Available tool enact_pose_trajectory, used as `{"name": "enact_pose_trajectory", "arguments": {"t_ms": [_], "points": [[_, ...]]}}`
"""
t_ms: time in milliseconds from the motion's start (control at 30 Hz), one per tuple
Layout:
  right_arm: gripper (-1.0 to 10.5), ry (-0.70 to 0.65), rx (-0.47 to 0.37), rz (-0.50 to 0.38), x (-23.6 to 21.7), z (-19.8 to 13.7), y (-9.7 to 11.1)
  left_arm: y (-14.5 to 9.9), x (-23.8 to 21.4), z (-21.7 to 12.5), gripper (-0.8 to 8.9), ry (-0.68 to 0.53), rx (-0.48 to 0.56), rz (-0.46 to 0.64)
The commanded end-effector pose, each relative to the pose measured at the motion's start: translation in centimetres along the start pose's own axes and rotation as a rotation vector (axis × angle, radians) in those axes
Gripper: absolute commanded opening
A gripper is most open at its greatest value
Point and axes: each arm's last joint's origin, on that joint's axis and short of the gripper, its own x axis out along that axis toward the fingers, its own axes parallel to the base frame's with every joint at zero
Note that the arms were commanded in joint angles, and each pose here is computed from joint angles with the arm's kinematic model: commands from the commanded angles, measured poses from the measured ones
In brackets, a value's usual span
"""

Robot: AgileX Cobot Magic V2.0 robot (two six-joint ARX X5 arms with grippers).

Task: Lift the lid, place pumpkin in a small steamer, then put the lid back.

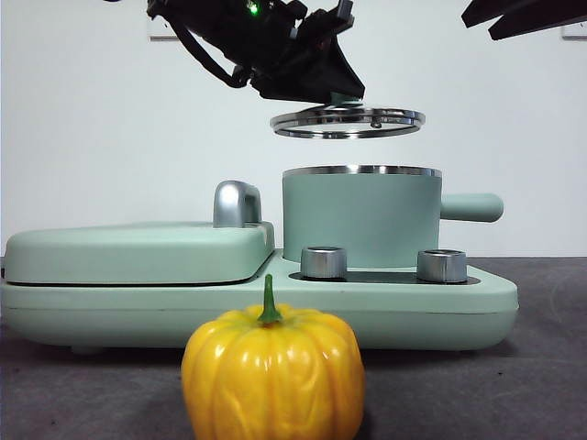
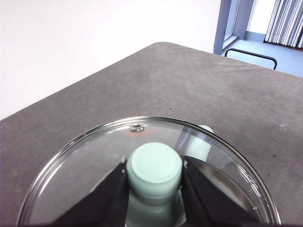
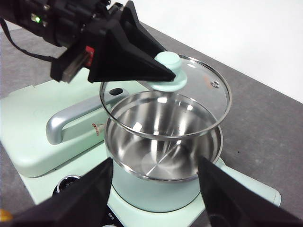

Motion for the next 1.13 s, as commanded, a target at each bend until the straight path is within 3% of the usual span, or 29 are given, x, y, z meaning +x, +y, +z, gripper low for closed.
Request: {"name": "enact_pose_trajectory", "arguments": {"t_ms": [33, 133, 233, 467, 633, 1133], "points": [[2.8, -0.02, 0.001, -0.003, -0.1, 0.7, -0.1, -0.1, -1.3, 2.4, 0.17, -0.082, -0.051, 0.011], [2.9, -0.02, 0.001, -0.003, -0.1, 0.7, -0.1, 0.2, -2.8, 3.5, 0.17, -0.099, -0.137, 0.057], [2.9, -0.021, 0.0, -0.003, -0.1, 0.7, -0.1, 0.4, -4.6, 4.5, 0.17, -0.099, -0.158, 0.107], [2.9, -0.022, 0.001, 0.001, -0.1, 0.7, -0.1, 1.5, -8.7, 4.8, 0.18, 0.028, -0.191, 0.222], [2.9, -0.022, -0.002, 0.009, 0.0, 0.7, 0.1, 2.3, -11.3, 4.3, 0.18, 0.103, -0.187, 0.271], [3.0, 0.028, -0.009, 0.136, 0.9, 0.5, 2.1, 1.9, -19.3, -0.2, 0.17, 0.113, -0.247, 0.428]]}}
